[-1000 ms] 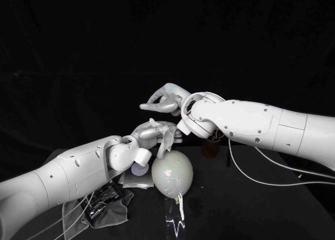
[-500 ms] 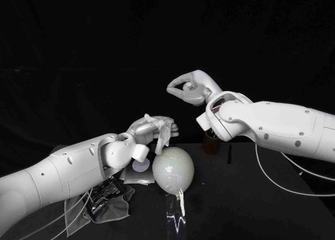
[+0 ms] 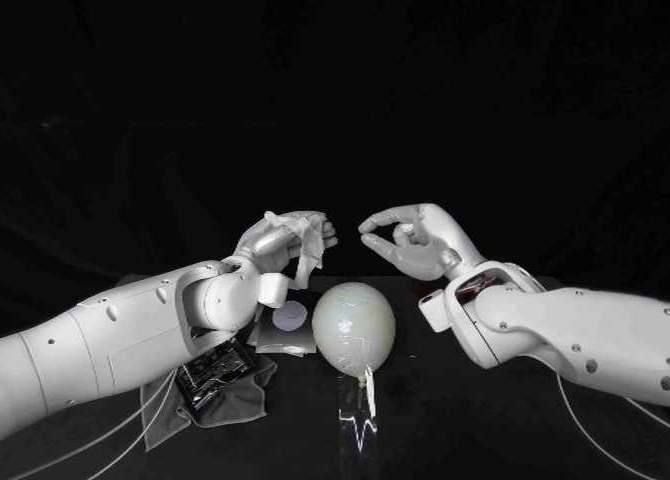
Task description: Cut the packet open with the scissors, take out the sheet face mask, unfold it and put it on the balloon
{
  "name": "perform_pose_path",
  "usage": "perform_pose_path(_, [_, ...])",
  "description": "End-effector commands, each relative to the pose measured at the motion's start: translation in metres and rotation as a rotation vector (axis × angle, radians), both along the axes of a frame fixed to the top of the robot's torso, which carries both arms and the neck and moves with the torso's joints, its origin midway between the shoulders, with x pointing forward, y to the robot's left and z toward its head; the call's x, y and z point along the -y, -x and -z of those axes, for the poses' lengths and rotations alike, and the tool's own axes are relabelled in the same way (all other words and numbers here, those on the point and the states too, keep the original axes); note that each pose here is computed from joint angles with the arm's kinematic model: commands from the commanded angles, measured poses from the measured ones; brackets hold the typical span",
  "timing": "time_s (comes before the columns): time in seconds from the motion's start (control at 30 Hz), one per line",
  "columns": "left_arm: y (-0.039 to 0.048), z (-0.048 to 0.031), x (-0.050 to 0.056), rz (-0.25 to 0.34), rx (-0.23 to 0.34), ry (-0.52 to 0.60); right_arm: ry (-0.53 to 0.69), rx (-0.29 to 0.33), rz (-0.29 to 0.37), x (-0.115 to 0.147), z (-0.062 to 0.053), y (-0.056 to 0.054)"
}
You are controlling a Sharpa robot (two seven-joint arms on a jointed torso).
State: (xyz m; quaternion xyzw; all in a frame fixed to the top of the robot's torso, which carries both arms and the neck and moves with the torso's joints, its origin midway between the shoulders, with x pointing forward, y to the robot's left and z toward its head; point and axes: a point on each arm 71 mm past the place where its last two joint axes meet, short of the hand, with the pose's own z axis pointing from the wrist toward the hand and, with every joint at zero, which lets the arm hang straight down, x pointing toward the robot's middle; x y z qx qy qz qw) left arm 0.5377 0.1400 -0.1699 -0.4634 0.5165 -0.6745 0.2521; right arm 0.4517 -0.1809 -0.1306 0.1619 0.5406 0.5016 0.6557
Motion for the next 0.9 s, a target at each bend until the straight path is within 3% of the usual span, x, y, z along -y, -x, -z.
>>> perform_pose_path(0.03, [0.0033, -0.0044, -0.006, -0.09, 0.021, 0.037, 0.056, 0.132, -0.029, -0.006, 0.003, 0.012])
perform_pose_path(0.23, [0.0154, -0.0062, -0.011, -0.123, 0.023, 0.046, 0.125, 0.214, -0.036, -0.013, 0.015, 0.025])
perform_pose_path(0.57, [0.031, -0.0064, -0.018, -0.155, 0.009, 0.061, 0.244, 0.352, -0.064, -0.032, 0.023, 0.037])
perform_pose_path(0.9, [0.0406, -0.0071, -0.016, -0.141, 0.0, 0.072, 0.279, 0.382, -0.055, -0.044, 0.026, 0.037])
